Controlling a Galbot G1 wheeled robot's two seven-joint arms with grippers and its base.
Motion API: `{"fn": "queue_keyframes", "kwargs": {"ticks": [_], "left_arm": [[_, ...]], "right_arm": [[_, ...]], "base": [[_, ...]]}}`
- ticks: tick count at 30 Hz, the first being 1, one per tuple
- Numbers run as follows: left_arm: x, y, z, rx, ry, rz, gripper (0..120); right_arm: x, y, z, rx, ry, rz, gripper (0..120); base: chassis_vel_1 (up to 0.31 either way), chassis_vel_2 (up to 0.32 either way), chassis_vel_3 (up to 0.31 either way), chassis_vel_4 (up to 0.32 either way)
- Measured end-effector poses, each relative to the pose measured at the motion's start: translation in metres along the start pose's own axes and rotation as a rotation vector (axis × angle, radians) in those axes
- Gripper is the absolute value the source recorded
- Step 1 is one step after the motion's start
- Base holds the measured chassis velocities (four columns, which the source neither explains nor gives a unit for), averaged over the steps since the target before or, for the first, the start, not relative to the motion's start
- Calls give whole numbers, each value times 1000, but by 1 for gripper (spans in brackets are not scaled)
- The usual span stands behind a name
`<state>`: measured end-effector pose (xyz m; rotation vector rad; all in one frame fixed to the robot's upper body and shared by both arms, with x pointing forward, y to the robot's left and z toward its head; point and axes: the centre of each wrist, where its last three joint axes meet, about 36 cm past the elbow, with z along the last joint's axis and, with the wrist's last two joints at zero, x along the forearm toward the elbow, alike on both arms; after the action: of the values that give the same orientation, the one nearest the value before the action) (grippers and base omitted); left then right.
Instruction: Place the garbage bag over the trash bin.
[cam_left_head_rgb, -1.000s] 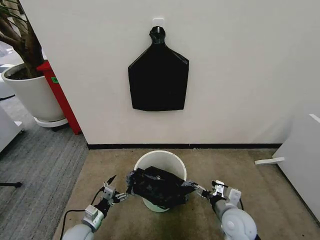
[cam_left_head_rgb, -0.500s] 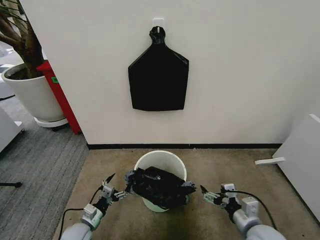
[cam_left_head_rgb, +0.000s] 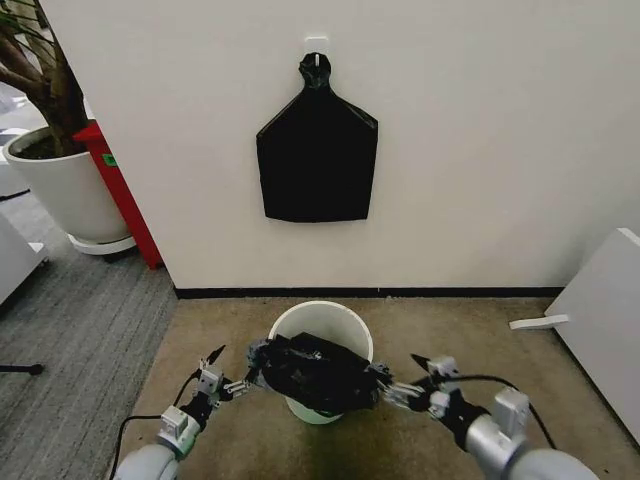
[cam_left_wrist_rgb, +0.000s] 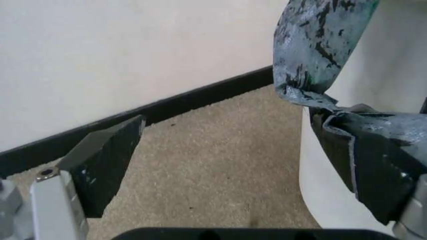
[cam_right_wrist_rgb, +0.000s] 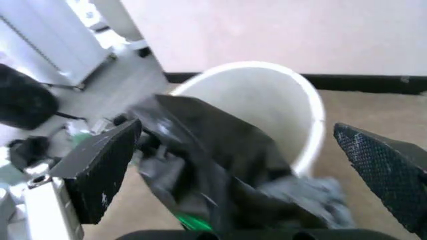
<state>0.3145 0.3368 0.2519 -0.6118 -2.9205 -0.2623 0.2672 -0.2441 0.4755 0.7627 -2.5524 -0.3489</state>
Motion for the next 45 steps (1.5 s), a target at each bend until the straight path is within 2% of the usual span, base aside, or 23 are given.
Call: {"fn": "queue_keyframes", "kwargs": {"ticks": [3, 7, 13, 17, 18, 19, 21, 27, 29, 34, 39, 45], "left_arm": [[-1, 3, 0, -3, 5, 1, 100], [-3, 5, -1, -3, 12, -3, 100], [-4, 3, -1, 1, 17, -3, 100], [-5, -1, -1, 6, 16, -4, 100], [-5, -2, 0, 6, 17, -4, 100], [-5, -3, 0, 8, 17, -3, 100], [-5, -4, 0, 8, 17, -4, 100], [-5, -12, 2, -12, 10, -13, 100], [-4, -13, 2, -16, 9, -11, 100], [-2, -17, 2, -27, 2, -3, 100], [2, -16, 3, -48, -21, 0, 100], [19, -6, 11, -130, -126, 32, 100]], "right_arm": [[-15, 1, 2, 16, 28, -39, 100], [-33, 4, 9, 20, 77, -74, 90], [-50, 9, 16, 19, 138, -81, 81], [-54, 9, 25, 5, 184, -50, 63], [-55, 9, 27, 2, 190, -41, 62], [-56, 7, 28, -2, 195, -34, 54], [-57, 6, 29, -4, 198, -29, 52], [-62, 2, 30, -10, 195, -11, 26], [-62, 2, 29, -9, 193, -10, 23], [-68, 1, 30, -3, 184, 10, 2], [-71, 1, 29, -7, 169, 42, 0], [-69, -1, 22, -26, 140, 82, 0]], "base": [[0, 0, 0, 0], [0, 0, 0, 0], [0, 0, 0, 0], [0, 0, 0, 0], [0, 0, 0, 0], [0, 0, 0, 0], [0, 0, 0, 0], [0, 0, 0, 0], [0, 0, 0, 0], [0, 0, 0, 0], [0, 0, 0, 0], [0, 0, 0, 0]]}}
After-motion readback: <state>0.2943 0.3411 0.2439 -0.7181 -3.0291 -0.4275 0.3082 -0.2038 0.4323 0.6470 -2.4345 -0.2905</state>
